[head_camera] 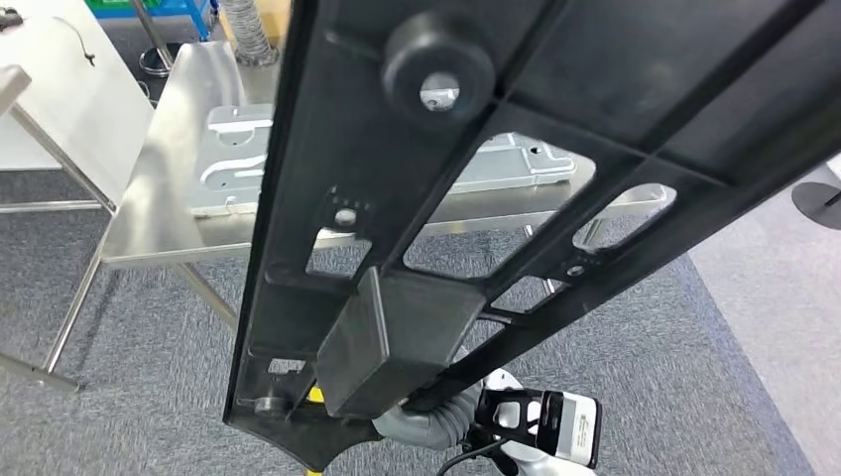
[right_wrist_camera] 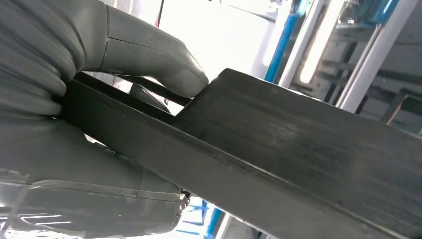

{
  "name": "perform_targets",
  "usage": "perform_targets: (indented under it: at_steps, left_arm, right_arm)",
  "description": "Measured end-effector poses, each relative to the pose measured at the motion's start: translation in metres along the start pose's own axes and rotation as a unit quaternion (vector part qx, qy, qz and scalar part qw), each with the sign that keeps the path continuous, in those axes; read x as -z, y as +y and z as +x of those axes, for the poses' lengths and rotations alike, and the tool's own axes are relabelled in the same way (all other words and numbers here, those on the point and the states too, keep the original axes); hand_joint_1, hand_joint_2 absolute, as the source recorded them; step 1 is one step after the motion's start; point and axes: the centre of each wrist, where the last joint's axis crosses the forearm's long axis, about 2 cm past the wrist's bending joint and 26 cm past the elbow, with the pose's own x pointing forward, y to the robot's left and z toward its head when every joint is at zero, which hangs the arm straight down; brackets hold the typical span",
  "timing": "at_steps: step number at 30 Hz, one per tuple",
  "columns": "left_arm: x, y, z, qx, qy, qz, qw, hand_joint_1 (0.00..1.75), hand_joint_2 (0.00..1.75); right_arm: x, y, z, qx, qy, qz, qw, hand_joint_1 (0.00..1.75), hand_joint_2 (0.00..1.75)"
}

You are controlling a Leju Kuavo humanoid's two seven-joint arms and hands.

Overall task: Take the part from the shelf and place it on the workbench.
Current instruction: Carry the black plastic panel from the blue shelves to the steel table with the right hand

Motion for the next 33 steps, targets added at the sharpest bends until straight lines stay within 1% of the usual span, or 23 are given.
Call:
perform_targets:
  at_steps: [25, 33]
  left_arm:
    - [-0.0011, -0.0001, -0.0021, -0.006, 0.000, 0.012, 1.000, 0.00, 0.00]
    - [0.0008, -0.0022, 0.0012, -0.006, -0.001, 0.009, 1.000, 0.00, 0.00]
  right_arm:
    - [0.0027, 0.0009, -0.0040, 0.012, -0.001, 0.004, 1.000, 1.75, 1.75]
    - [0.0046, 0.0004, -0.0044, 0.011, -0.003, 0.004, 1.000, 1.75, 1.75]
